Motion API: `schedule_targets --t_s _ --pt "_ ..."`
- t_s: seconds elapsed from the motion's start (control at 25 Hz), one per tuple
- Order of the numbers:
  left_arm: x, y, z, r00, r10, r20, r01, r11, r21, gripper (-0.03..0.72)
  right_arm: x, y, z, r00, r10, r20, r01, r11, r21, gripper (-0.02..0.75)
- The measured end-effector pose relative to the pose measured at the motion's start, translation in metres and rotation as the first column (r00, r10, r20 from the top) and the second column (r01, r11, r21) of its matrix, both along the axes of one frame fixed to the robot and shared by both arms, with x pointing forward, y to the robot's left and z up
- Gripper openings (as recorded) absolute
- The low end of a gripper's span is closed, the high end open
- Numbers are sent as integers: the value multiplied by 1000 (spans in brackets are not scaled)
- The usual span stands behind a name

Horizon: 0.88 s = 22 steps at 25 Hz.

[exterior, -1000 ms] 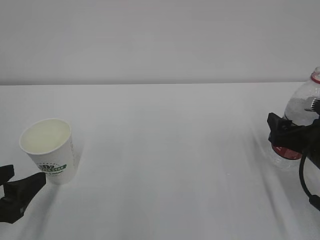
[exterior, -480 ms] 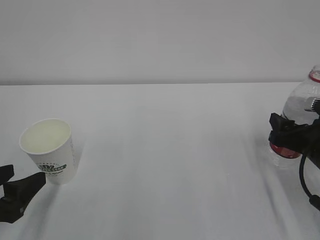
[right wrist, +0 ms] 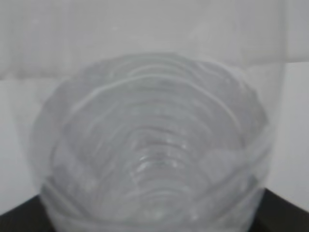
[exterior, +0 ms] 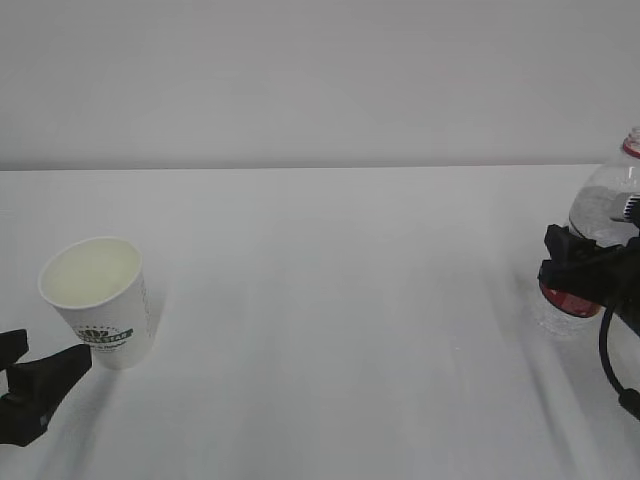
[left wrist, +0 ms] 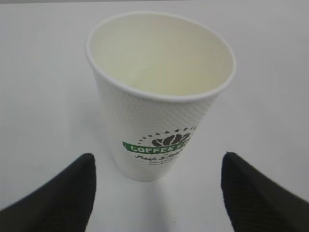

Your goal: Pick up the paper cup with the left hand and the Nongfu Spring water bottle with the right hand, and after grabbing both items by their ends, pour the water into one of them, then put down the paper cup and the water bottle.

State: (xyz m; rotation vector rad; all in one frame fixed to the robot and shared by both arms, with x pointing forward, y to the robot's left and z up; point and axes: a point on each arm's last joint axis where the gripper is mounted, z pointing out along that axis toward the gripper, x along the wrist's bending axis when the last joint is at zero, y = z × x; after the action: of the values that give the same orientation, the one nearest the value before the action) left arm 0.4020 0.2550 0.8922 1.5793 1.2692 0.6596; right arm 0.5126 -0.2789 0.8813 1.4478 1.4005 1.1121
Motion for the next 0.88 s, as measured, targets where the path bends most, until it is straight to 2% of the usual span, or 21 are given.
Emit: schedule_targets --t_s 0.36,0.68,0.88 --pt "0 0 0 1000 0 0 0 1000 0 580 0 0 0 1000 0 2 0 1000 0 462" --pt "0 0 0 1000 0 0 0 1000 0 515 0 0 0 1000 0 2 0 1000 0 461" --pt "0 -1 0 1000 -7 0 7 1000 0 501 0 0 1 1000 10 2 -10 1000 -19 461"
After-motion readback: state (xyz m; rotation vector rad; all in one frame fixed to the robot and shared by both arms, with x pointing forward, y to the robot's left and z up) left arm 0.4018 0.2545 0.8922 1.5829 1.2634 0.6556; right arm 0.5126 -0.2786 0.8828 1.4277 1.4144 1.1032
